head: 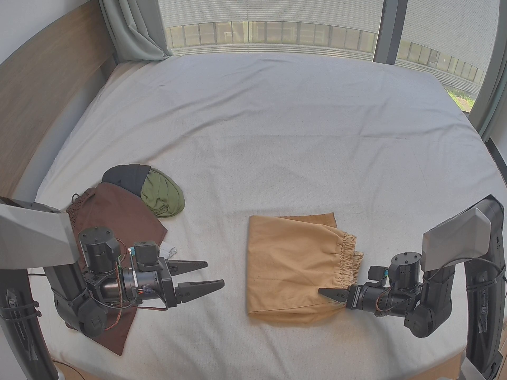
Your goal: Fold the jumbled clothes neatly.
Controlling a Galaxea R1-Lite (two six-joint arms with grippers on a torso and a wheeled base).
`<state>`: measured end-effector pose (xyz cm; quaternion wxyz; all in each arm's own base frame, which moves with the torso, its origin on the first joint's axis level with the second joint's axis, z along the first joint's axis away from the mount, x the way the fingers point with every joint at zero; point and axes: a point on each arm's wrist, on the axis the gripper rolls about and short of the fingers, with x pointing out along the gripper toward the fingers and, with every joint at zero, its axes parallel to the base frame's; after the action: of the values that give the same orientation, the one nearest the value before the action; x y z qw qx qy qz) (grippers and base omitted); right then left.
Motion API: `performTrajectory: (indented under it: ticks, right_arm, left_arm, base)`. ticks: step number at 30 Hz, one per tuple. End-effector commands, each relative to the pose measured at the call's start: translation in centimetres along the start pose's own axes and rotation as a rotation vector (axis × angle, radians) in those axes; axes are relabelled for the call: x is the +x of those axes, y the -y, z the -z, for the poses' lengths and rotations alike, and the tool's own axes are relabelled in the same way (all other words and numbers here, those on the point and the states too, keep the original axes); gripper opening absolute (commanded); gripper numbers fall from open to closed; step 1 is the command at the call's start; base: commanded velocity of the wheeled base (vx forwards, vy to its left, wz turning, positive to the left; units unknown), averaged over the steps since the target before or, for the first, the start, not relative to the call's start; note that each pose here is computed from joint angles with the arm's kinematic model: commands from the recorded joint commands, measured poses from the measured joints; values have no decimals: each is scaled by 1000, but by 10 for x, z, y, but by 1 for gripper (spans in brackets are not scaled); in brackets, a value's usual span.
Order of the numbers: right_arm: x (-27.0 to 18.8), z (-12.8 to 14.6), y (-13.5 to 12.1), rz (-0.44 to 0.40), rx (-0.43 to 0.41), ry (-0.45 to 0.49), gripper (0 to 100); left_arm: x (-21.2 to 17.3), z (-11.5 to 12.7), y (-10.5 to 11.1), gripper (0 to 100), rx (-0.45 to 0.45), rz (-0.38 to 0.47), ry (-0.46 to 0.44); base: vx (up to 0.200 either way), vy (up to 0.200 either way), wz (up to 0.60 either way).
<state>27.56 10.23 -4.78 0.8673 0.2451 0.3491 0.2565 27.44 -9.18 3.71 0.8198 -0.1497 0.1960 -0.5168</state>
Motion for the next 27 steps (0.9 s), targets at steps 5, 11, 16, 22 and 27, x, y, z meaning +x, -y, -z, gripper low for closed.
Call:
performTrajectory:
  ticks: [5, 11, 16, 22, 27]
  right_arm:
    - [4, 0, 1, -2, 0, 2, 100]
    - [4, 0, 1, -1, 0, 4, 0]
    - [3, 1, 1, -1, 1, 0, 0]
    - [-1, -2, -5, -13, -9, 10, 0]
    - [-3, -5, -11, -29, -21, 21, 0]
  left_arm:
    - [0, 1, -1, 100, -3, -1, -2]
    - [0, 1, -2, 100, 49, -8, -1]
    - [-2, 0, -1, 100, 80, -15, 4]
    - [-21, -29, 5, 100, 315, -94, 98]
    - [-39, -39, 15, 100, 385, -133, 132]
  base:
    - [0, 0, 0]
    - [0, 0, 0]
    - [0, 0, 0]
    - [0, 0, 0]
    - [0, 0, 0]
